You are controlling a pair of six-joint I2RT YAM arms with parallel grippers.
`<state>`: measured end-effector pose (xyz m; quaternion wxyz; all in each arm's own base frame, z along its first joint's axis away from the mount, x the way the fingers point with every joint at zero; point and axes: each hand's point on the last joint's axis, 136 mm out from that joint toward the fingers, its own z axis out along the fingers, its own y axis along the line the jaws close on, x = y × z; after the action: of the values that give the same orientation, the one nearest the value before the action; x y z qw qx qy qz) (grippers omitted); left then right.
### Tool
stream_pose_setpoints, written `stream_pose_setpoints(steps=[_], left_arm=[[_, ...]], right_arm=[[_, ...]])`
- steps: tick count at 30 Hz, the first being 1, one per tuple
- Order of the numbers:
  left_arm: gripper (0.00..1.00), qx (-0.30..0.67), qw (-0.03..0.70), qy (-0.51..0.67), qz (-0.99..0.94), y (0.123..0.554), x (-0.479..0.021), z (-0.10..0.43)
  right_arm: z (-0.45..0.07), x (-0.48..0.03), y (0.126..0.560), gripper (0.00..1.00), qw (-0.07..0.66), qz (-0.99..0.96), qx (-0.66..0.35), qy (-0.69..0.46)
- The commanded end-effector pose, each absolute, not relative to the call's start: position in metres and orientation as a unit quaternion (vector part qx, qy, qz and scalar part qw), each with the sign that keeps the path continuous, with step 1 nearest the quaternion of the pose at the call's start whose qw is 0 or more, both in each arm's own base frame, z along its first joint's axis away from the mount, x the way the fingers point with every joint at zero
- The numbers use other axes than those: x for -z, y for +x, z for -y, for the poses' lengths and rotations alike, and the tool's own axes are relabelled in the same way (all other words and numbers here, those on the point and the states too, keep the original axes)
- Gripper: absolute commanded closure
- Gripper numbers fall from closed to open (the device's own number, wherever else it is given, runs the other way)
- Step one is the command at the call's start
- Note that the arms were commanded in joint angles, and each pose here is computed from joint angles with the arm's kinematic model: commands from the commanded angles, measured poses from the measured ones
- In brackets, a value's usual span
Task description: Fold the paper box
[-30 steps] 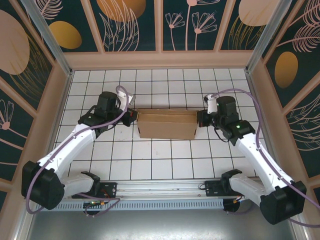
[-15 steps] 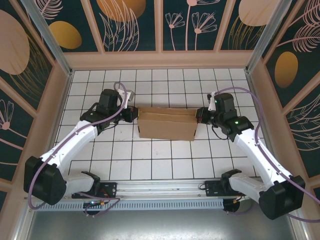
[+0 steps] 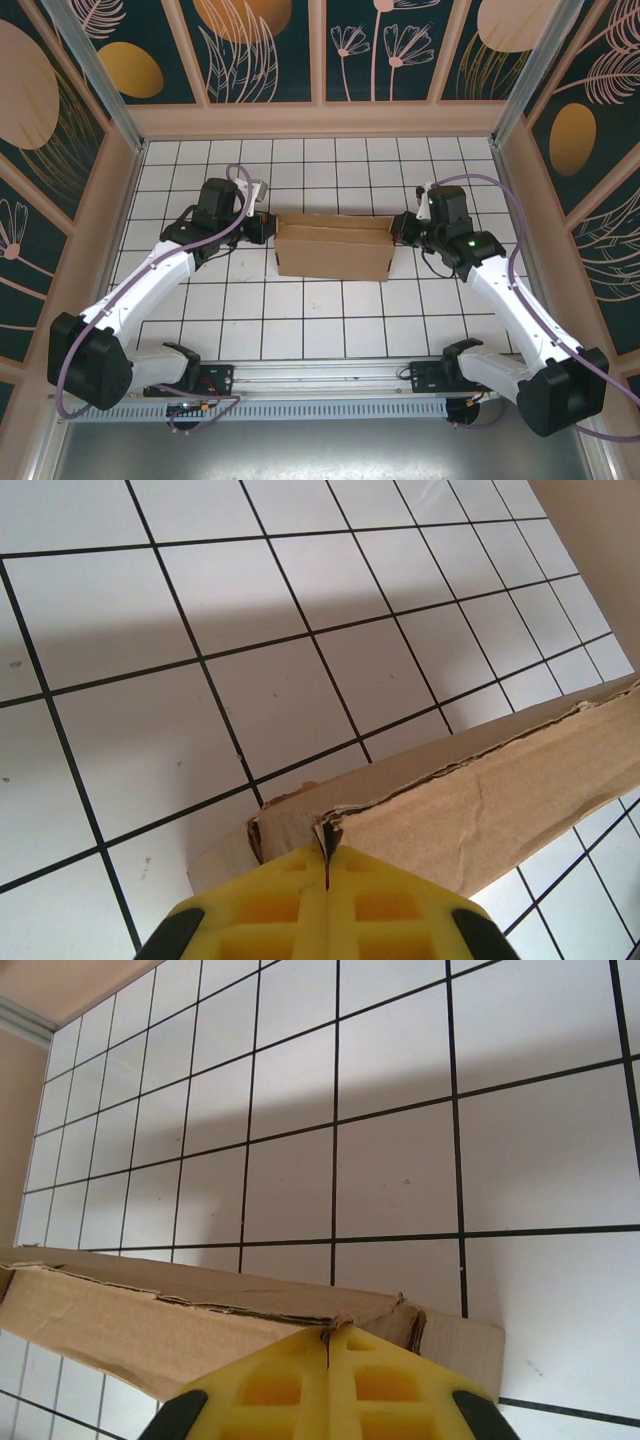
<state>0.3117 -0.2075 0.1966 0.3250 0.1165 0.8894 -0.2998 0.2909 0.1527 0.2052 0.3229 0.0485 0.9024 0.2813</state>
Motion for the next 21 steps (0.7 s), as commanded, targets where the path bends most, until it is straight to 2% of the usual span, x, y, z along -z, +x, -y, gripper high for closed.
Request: stream_pose_setpoints(steps=[1,12,21], left_arm=[[1.0,0.322,0.281,0.131,-0.895,0.296,-0.188,0.218],[1.0,0.312,0.289,0.134,-0.895,0.295,-0.194,0.214],[1.0,0.292,0.299,0.136,-0.898,0.296,-0.197,0.208]], right_arm=[[-0.184,-0.223,0.283,1.0,0.295,-0.886,-0.356,0.028],[-0.153,-0.205,0.278,1.0,0.33,-0.911,-0.246,-0.029],[-0.145,-0.201,0.272,1.0,0.348,-0.909,-0.223,-0.056]])
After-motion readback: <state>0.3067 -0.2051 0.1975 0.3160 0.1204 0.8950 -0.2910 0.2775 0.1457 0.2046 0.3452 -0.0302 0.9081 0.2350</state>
